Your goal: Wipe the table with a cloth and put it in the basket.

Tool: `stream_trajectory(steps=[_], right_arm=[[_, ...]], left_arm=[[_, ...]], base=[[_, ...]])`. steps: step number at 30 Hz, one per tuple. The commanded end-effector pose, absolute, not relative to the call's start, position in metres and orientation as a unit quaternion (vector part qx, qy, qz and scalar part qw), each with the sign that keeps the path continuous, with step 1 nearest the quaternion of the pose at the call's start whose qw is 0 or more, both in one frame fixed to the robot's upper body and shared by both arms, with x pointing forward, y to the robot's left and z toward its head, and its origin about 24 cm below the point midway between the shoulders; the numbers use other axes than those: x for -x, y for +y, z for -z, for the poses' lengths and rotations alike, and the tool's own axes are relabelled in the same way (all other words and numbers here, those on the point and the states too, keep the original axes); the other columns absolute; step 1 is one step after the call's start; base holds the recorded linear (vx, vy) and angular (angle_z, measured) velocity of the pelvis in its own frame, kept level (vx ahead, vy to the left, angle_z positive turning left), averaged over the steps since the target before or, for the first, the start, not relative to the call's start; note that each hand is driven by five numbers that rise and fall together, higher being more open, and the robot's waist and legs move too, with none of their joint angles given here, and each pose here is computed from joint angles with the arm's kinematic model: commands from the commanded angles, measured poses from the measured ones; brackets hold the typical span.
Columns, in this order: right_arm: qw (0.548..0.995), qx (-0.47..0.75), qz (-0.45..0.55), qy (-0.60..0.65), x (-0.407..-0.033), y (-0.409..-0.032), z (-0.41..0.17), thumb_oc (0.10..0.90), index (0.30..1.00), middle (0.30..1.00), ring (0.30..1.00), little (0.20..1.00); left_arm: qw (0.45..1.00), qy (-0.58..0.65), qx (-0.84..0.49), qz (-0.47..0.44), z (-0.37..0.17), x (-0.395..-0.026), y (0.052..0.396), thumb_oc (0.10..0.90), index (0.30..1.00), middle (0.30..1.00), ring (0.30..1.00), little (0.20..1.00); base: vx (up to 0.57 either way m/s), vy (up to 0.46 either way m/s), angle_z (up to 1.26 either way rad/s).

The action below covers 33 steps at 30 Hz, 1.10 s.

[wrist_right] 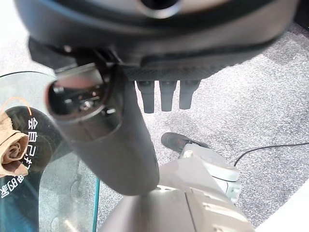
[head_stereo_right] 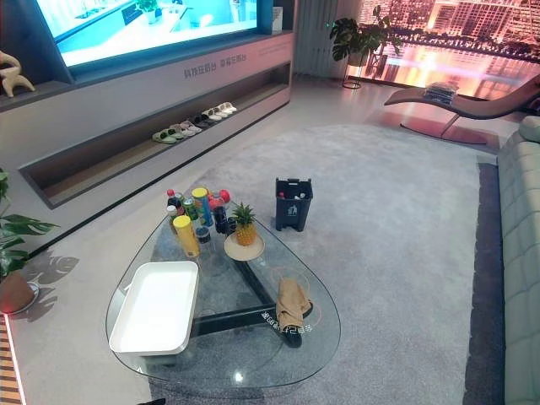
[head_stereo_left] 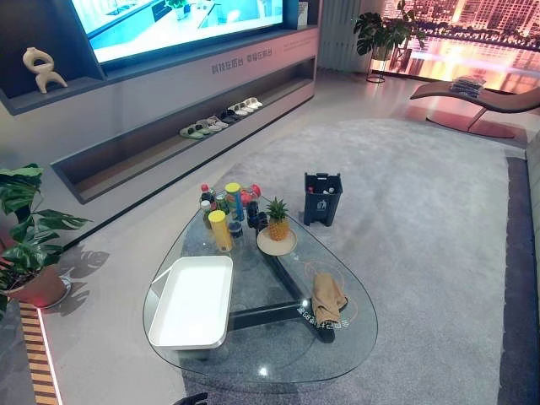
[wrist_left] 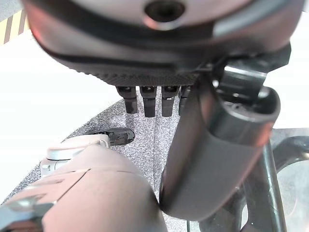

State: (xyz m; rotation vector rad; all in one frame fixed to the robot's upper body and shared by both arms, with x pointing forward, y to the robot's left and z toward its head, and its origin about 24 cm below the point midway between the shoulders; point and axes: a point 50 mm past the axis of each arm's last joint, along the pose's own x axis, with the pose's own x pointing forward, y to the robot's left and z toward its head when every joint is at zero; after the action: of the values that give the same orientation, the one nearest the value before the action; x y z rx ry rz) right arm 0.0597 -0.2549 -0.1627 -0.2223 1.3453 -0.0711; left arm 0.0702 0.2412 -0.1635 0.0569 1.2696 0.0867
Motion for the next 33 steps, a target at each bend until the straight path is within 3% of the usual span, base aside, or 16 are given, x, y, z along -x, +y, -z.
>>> stream_trajectory(steps=[1, 7, 18, 33], right_arm=[[0.759, 0.107, 0.018, 0.642, -0.060, -0.249, 0.165, 0.800, 0.900, 0.900, 0.900, 0.900], [0.763, 0.111, 0.036, 0.636, -0.075, -0.263, 0.159, 0.800, 0.900, 0.900, 0.900, 0.900], [0.829, 0.103, 0.076, 0.544, -0.151, -0.275, 0.133, 0.800, 0.900, 0.900, 0.900, 0.900], [0.896, 0.102, 0.128, 0.413, -0.211, -0.282, 0.099, 0.800, 0.900, 0.900, 0.900, 0.900]], left_arm=[[0.816, 0.575, -0.047, -0.040, 0.158, -0.091, 0.249, 0.800, 0.900, 0.900, 0.900, 0.900], [0.837, 0.544, -0.036, -0.038, 0.151, -0.115, 0.251, 0.800, 0.900, 0.900, 0.900, 0.900], [0.918, 0.391, -0.019, -0.061, 0.109, -0.212, 0.244, 0.800, 0.900, 0.900, 0.900, 0.900], [0.944, 0.314, 0.023, -0.099, 0.083, -0.243, 0.250, 0.800, 0.900, 0.900, 0.900, 0.900]], base=[[0.09, 0.002, 0.00], [-0.05, 0.021, -0.02], [-0.21, 0.011, 0.01], [-0.08, -0.033, 0.03]])
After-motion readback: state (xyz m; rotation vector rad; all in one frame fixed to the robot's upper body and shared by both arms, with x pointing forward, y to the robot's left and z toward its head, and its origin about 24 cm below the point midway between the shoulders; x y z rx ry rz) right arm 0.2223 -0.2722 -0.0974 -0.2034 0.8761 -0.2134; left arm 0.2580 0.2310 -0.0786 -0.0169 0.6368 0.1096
